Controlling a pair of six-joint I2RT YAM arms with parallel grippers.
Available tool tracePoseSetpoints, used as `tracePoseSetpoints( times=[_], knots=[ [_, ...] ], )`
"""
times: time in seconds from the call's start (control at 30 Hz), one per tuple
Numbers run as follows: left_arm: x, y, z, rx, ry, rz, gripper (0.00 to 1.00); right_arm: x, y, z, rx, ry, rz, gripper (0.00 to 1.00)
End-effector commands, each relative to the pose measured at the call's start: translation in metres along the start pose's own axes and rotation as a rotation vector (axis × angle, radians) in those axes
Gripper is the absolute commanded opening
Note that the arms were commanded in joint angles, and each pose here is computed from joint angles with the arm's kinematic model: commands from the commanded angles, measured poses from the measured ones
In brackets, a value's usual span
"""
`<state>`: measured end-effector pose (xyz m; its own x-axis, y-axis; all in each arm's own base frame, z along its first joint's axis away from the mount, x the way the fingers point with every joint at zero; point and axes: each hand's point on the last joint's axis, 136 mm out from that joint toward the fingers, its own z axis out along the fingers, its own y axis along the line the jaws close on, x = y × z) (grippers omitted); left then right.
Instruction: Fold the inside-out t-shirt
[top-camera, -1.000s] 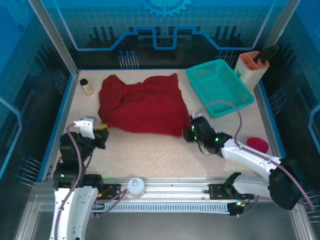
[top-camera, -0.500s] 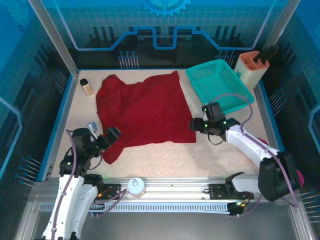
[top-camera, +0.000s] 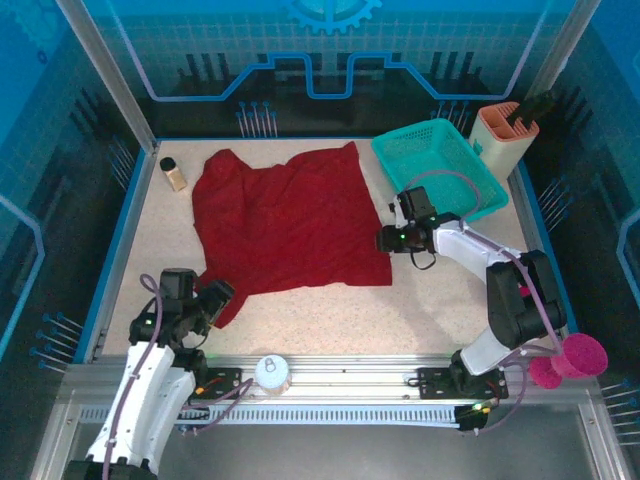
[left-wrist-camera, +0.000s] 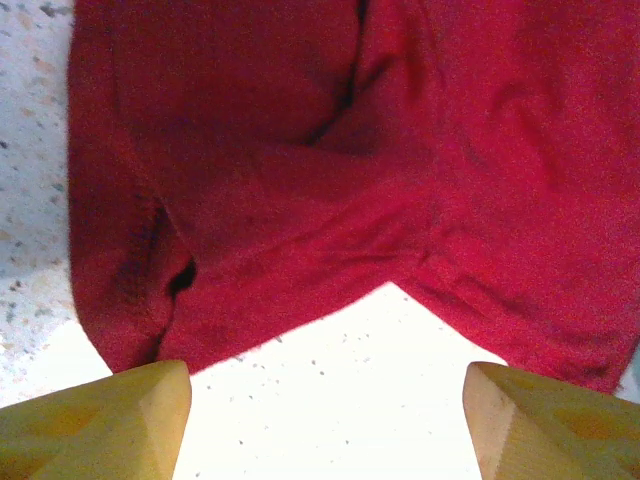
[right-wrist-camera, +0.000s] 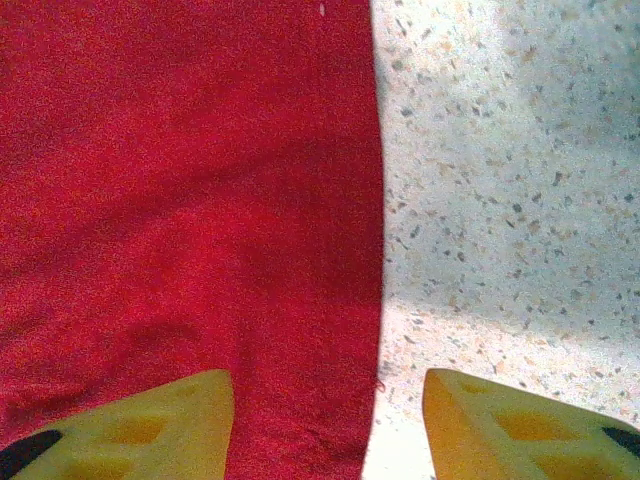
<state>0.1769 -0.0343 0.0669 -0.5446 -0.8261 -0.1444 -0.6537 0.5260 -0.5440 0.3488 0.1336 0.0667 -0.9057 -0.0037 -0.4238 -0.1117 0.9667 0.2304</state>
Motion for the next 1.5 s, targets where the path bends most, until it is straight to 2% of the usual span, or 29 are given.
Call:
tracePoseSetpoints(
  times=[0.0, 0.13, 0.17, 0.3, 0.4, 0.5, 0.63, 0.73, 0.77, 0.83, 0.87, 0.93, 1.0, 1.1, 1.17, 1.23, 1.3, 1.37, 1.47],
  knots=[
    [-0.006, 0.006, 0.011, -0.040, -0.017, 0.035, 0.72, 0.007, 0.000, 0.005, -0.048, -0.001, 0.040, 0.54],
    [-0.016, 0.001, 0.014, -0.043, -0.048, 0.091, 0.70, 0.007, -0.001, 0.010, -0.081, -0.009, 0.091, 0.51],
    [-0.019, -0.002, 0.014, -0.035, -0.062, 0.105, 0.69, 0.020, -0.006, 0.016, -0.080, 0.027, 0.110, 0.50],
    [-0.021, 0.003, 0.025, -0.056, -0.067, 0.089, 0.66, 0.026, -0.013, 0.024, -0.135, 0.081, 0.148, 0.48],
    [-0.022, 0.000, 0.032, -0.035, -0.065, 0.079, 0.62, 0.031, -0.002, 0.021, -0.195, 0.102, 0.107, 0.52],
    [-0.029, -0.002, 0.032, -0.039, -0.091, 0.112, 0.60, 0.042, -0.006, 0.024, -0.185, 0.144, 0.112, 0.58],
    [-0.037, -0.011, 0.029, -0.029, -0.120, 0.179, 0.47, 0.055, -0.009, 0.020, -0.165, 0.180, 0.122, 0.60],
    [-0.041, -0.012, 0.029, -0.039, -0.133, 0.210, 0.43, 0.065, -0.012, 0.018, -0.147, 0.202, 0.132, 0.59],
    [-0.042, -0.012, 0.029, -0.042, -0.138, 0.217, 0.38, 0.067, -0.013, 0.018, -0.146, 0.210, 0.128, 0.57],
    [-0.041, -0.012, 0.031, -0.038, -0.135, 0.225, 0.38, 0.069, -0.011, 0.018, -0.149, 0.218, 0.122, 0.52],
    [-0.040, -0.012, 0.032, -0.035, -0.130, 0.226, 0.43, 0.069, -0.010, 0.016, -0.152, 0.217, 0.121, 0.51],
    [-0.039, -0.011, 0.034, -0.037, -0.123, 0.231, 0.65, 0.068, -0.006, 0.014, -0.171, 0.215, 0.114, 0.48],
    [-0.039, -0.006, 0.034, -0.060, -0.121, 0.229, 0.71, 0.069, -0.001, 0.013, -0.184, 0.219, 0.110, 0.43],
    [-0.042, -0.004, 0.034, -0.081, -0.129, 0.227, 0.72, 0.071, 0.003, 0.013, -0.197, 0.233, 0.103, 0.41],
    [-0.044, -0.002, 0.036, -0.102, -0.131, 0.223, 0.71, 0.075, 0.004, 0.015, -0.195, 0.245, 0.101, 0.38],
    [-0.045, -0.002, 0.039, -0.111, -0.127, 0.227, 0.67, 0.075, 0.007, 0.014, -0.201, 0.246, 0.097, 0.32],
    [-0.046, -0.006, 0.041, -0.102, -0.121, 0.234, 0.61, 0.074, 0.011, 0.012, -0.221, 0.244, 0.096, 0.15],
    [-0.046, -0.010, 0.043, -0.089, -0.116, 0.242, 0.56, 0.073, 0.014, 0.010, -0.239, 0.238, 0.095, 0.04],
    [-0.050, -0.016, 0.041, -0.079, -0.126, 0.259, 0.42, 0.069, 0.016, 0.004, -0.250, 0.215, 0.094, 0.00]
  ],
)
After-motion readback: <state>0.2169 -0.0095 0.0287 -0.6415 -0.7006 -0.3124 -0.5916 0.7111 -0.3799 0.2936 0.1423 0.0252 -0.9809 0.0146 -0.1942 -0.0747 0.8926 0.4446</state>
